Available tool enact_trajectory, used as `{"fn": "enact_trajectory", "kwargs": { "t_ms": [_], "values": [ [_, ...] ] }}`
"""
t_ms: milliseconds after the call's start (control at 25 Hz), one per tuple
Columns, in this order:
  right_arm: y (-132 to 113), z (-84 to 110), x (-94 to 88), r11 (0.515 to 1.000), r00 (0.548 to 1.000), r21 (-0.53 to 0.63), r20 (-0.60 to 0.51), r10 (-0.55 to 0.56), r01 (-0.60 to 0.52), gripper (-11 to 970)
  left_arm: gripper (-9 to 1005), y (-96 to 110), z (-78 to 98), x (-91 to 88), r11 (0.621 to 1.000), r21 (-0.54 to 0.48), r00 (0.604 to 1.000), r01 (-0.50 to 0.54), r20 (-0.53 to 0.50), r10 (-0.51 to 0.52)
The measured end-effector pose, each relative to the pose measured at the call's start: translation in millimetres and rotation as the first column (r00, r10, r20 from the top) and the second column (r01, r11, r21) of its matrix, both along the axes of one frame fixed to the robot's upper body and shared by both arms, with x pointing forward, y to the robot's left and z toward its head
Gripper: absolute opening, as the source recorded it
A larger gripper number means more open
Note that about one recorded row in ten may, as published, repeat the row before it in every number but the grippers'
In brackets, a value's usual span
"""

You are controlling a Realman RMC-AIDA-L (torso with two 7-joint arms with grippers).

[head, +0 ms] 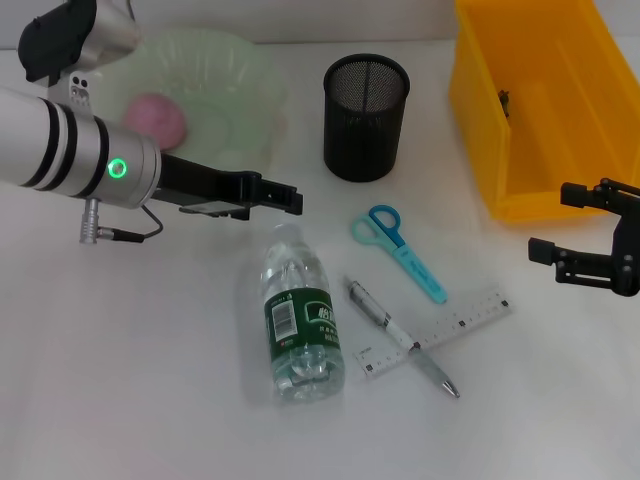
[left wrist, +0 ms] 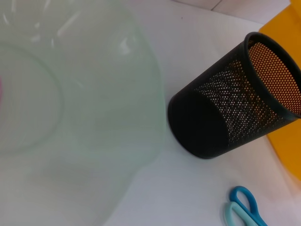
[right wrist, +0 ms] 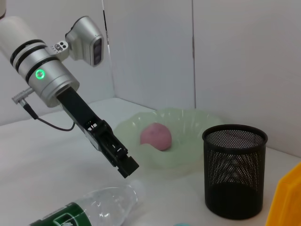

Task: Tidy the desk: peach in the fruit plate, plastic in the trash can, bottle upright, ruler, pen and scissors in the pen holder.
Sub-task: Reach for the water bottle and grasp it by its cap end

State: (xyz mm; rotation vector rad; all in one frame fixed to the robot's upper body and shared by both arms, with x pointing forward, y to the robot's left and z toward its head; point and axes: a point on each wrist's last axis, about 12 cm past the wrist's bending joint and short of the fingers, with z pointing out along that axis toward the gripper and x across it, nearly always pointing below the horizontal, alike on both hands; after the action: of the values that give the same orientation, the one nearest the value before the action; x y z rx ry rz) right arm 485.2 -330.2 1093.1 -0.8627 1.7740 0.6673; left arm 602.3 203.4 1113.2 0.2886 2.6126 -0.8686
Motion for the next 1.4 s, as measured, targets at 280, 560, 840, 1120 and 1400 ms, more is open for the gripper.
{"fn": "enact_trajectory", "kwargs": {
  "t_ms": [280,560,840,1120,1400],
  "values": [
    [1.1,-0.2,0.4,1.000,1.000,-0.002,0.000,0.006,-0.006,838,840,-4.7,-4.1,1.1,1.000,0.019,1.000,-0.002,0.010,0.002],
    [1.9,-2.0,1.7,1.000,1.000,0.004,-0.007,0.007,-0.007,838,817,-12.7,-7.7,2.5,0.999,0.031,1.000,0.012,0.007,-0.012],
    [1.7,-2.5,1.4,1.000,1.000,0.005,-0.009,0.006,-0.006,838,786,-16.5,-10.7,2.2,0.999,0.033,1.000,0.017,-0.001,-0.017],
    [1.6,-3.0,1.0,1.000,1.000,0.006,-0.012,0.005,-0.005,838,754,-25.7,-13.0,0.0,0.998,0.035,0.999,0.044,-0.002,-0.044],
    [1.3,-3.3,0.5,1.000,1.000,0.006,-0.013,0.004,-0.004,838,723,-28.0,-15.8,-1.5,0.997,0.050,0.998,0.060,-0.002,-0.060]
  ]
}}
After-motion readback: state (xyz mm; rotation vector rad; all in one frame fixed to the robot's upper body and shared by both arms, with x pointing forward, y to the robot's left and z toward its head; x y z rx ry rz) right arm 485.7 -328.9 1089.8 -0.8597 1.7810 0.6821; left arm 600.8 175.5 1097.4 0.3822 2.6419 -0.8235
